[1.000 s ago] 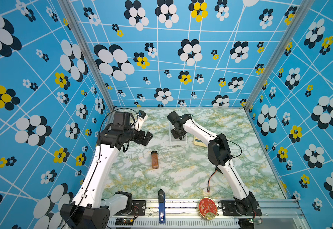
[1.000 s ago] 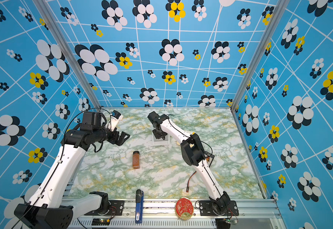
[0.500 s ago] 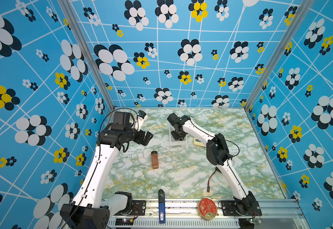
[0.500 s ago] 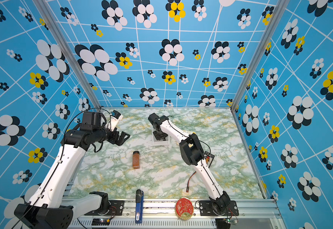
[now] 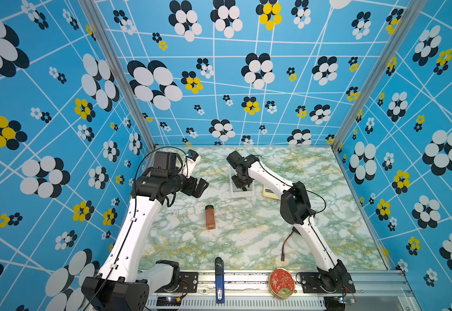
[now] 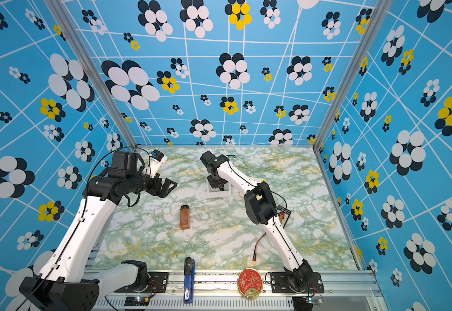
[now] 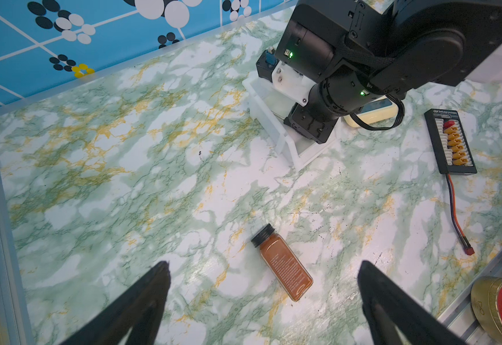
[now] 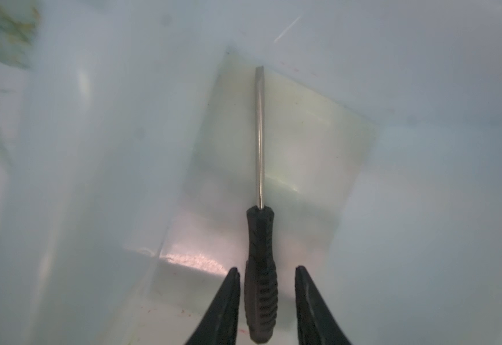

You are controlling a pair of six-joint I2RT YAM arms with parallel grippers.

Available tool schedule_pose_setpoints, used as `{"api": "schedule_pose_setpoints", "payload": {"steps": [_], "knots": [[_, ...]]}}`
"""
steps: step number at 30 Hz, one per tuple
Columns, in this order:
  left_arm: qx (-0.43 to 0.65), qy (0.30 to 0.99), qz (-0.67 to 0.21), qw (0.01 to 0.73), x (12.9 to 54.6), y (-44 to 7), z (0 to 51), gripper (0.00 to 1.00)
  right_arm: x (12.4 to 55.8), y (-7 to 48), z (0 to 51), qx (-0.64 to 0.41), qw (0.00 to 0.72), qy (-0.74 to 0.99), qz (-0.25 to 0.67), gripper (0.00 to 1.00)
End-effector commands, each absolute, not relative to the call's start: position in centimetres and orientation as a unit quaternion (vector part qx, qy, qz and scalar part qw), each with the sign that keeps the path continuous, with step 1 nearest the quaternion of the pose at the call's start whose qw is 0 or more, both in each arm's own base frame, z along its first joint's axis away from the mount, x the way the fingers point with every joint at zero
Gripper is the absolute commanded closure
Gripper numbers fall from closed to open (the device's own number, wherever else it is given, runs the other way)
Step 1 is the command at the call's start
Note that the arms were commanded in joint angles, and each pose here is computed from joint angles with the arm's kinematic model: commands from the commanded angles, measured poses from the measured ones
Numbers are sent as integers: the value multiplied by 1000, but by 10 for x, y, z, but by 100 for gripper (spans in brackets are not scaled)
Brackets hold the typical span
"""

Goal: Put the screwdriver in the bin

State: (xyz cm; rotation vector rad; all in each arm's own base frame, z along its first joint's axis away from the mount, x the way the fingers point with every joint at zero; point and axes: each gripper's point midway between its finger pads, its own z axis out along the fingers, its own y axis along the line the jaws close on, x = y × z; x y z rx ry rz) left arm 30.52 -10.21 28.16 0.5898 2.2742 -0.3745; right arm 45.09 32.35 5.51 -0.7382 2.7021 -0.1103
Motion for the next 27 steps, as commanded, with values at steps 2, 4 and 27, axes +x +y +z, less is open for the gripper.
{"api": "schedule_pose_setpoints", "payload": {"steps": [2,4,27], "knots": [[225,883,-157,379,306,-103,289,1,452,317,79,-246,177,952,-44,65],[225,882,-157,382,306,-103,289,1,451,317,95,-241,187,952,-38,65],[138,913,-81,376,334,-71,255,1,384,246,242,-104,388,910,106,51]]}}
